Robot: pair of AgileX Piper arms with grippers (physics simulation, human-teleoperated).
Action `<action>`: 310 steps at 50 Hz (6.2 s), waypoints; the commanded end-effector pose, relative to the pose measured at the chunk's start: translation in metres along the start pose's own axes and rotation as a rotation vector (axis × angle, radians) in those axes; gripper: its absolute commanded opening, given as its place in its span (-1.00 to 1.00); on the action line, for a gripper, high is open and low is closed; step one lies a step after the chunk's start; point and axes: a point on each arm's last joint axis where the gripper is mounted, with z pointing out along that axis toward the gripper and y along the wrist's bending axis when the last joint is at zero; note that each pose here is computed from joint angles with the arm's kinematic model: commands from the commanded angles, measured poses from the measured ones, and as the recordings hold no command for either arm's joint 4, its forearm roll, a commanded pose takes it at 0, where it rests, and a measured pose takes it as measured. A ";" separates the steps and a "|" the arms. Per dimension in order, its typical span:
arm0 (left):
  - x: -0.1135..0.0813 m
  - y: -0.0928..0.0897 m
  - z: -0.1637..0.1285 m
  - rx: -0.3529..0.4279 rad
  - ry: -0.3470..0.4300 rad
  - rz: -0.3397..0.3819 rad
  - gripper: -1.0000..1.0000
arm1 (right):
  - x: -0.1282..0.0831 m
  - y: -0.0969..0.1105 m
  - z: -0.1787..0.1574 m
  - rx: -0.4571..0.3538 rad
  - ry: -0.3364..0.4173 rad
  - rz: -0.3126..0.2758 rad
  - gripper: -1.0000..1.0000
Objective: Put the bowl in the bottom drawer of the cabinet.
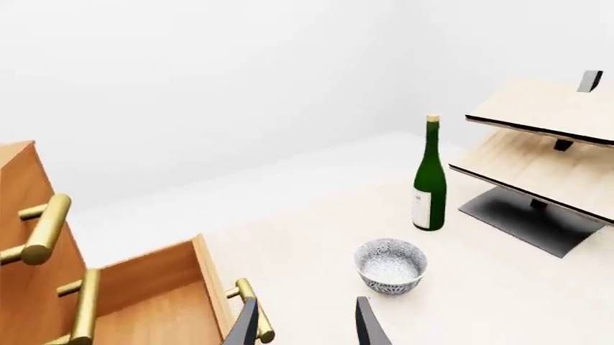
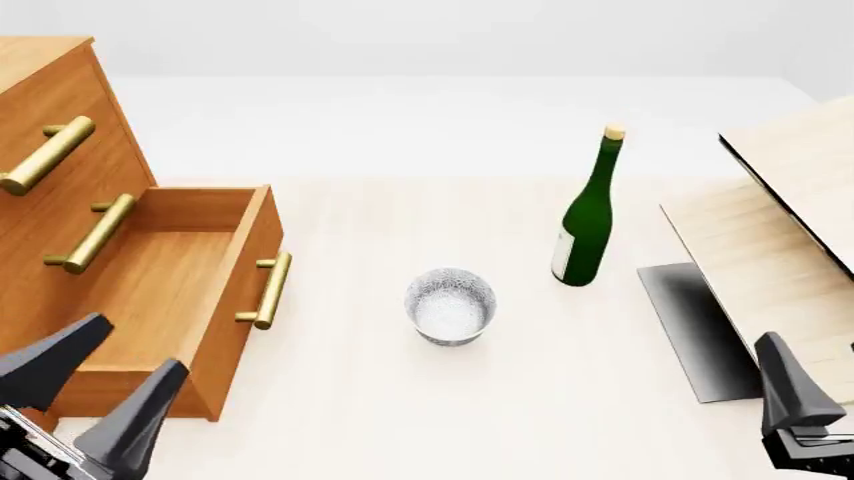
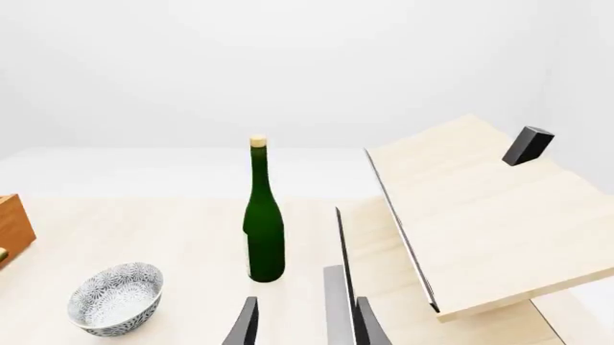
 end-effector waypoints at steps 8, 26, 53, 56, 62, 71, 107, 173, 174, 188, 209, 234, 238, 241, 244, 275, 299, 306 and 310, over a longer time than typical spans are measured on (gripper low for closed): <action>-0.015 -0.025 0.041 0.242 -0.024 0.038 1.00 | 0.000 0.000 0.000 0.000 0.000 0.000 1.00; -0.058 -0.040 0.081 0.314 -0.001 0.034 1.00 | 0.000 0.000 0.000 0.000 0.000 0.000 1.00; -0.116 -0.076 0.140 0.442 0.099 0.026 1.00 | 0.000 0.000 0.000 0.000 0.000 0.000 1.00; -0.125 -0.077 0.144 0.444 0.103 -0.003 1.00 | 0.000 0.000 0.000 0.000 0.000 0.000 1.00; -0.128 -0.085 0.163 0.455 0.173 0.063 1.00 | 0.000 0.000 0.000 0.000 0.000 0.000 1.00; -0.122 -0.099 0.185 0.479 0.267 0.083 1.00 | 0.000 0.000 0.000 0.000 0.000 0.000 1.00; -0.095 -0.121 0.253 0.429 0.543 -0.025 1.00 | 0.000 0.000 0.000 0.000 0.000 0.000 1.00; -0.004 -0.131 0.315 0.355 0.858 -0.014 1.00 | 0.000 0.000 0.000 0.000 0.000 0.000 1.00; -0.003 -0.132 0.315 0.356 0.860 -0.017 1.00 | 0.000 0.000 0.000 0.000 0.000 0.000 1.00; 0.007 -0.142 0.315 0.357 0.883 -0.045 1.00 | 0.000 0.000 0.000 0.000 0.000 0.000 1.00; 0.021 -0.148 0.316 0.347 0.915 -0.069 1.00 | 0.000 0.000 0.000 0.000 0.000 0.000 1.00; 0.044 -0.150 0.321 0.325 0.946 -0.094 1.00 | 0.000 0.000 0.000 0.000 0.000 0.000 1.00; 0.046 -0.150 0.322 0.320 0.948 -0.101 1.00 | 0.000 0.000 0.000 0.000 0.000 0.000 1.00; 0.048 -0.150 0.323 0.318 0.951 -0.103 1.00 | 0.000 0.000 0.000 0.000 0.000 0.000 1.00; 0.049 -0.152 0.323 0.320 0.954 -0.105 1.00 | 0.000 0.000 0.000 0.000 0.000 0.000 1.00; 0.069 -0.147 0.331 0.285 0.987 -0.127 1.00 | 0.000 0.000 0.000 0.000 0.000 0.000 1.00; 0.083 -0.155 0.326 0.277 0.986 -0.166 1.00 | 0.000 0.000 0.000 0.000 0.000 0.000 1.00; 0.085 -0.156 0.327 0.276 0.994 -0.168 1.00 | 0.000 0.000 0.000 0.000 0.000 0.000 1.00; 0.090 -0.154 0.329 0.267 0.998 -0.172 1.00 | 0.000 0.000 0.000 0.000 0.000 0.000 1.00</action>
